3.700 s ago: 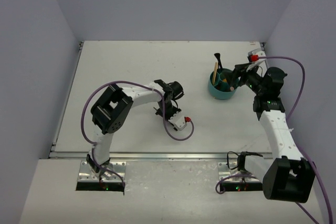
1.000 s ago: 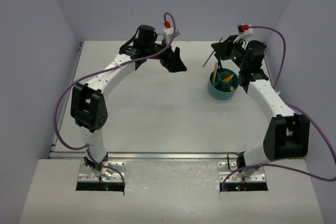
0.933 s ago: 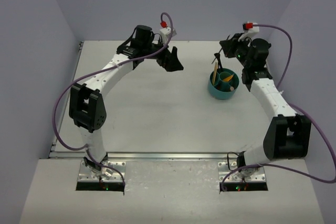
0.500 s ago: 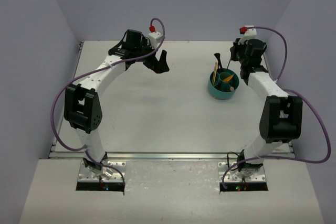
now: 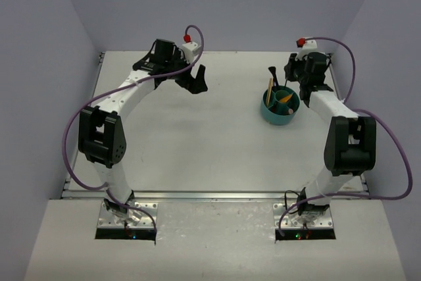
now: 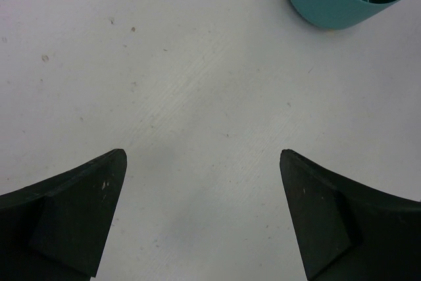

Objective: Organize the makeup

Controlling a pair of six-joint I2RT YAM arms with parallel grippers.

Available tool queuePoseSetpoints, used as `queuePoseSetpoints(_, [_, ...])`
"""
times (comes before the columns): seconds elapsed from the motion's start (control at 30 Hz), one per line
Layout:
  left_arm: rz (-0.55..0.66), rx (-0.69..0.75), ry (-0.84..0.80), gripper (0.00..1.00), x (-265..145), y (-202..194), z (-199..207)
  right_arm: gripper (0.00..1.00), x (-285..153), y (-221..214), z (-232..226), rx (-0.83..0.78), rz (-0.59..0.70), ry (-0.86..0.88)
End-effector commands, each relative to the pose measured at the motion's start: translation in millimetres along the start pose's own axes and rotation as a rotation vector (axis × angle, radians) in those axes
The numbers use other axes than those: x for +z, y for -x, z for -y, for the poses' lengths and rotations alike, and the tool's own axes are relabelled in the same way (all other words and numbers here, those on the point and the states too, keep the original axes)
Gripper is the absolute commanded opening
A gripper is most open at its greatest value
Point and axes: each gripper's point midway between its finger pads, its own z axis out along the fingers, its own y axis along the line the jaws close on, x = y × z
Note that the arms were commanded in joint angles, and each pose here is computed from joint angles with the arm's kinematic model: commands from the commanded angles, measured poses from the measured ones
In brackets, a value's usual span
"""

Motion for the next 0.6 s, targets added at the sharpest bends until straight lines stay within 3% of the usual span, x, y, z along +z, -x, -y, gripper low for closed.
queuePoseSetpoints(0.0, [0.080, 0.068, 0.028, 1.00, -19.5, 30.3, -0.2, 0.31, -6.5, 5.4, -8.1, -0.018, -0.001, 0.039])
queuePoseSetpoints(0.17, [0.080, 0.072, 0.031, 1.00, -19.0, 29.8, -1.6, 0.51, -19.7, 23.7, -12.2, -0.061, 0.022, 0.064])
queuePoseSetpoints(0.33, [0.080, 0.078, 0.040, 1.00, -20.4, 29.6, -4.1, 0.59, -38.6, 48.3, -14.7, -0.076, 0.059, 0.063])
queuePoseSetpoints(0.47, [0.090, 0.030, 0.065, 1.00, -25.3, 29.0, -15.6, 0.73, -71.3, 59.1, 7.1, 0.023, 0.098, -0.033])
queuePoseSetpoints(0.57, [0.096, -0.035, 0.139, 1.00, -35.9, 21.9, -40.7, 0.81, -93.6, 40.2, 44.0, 0.183, 0.062, -0.187])
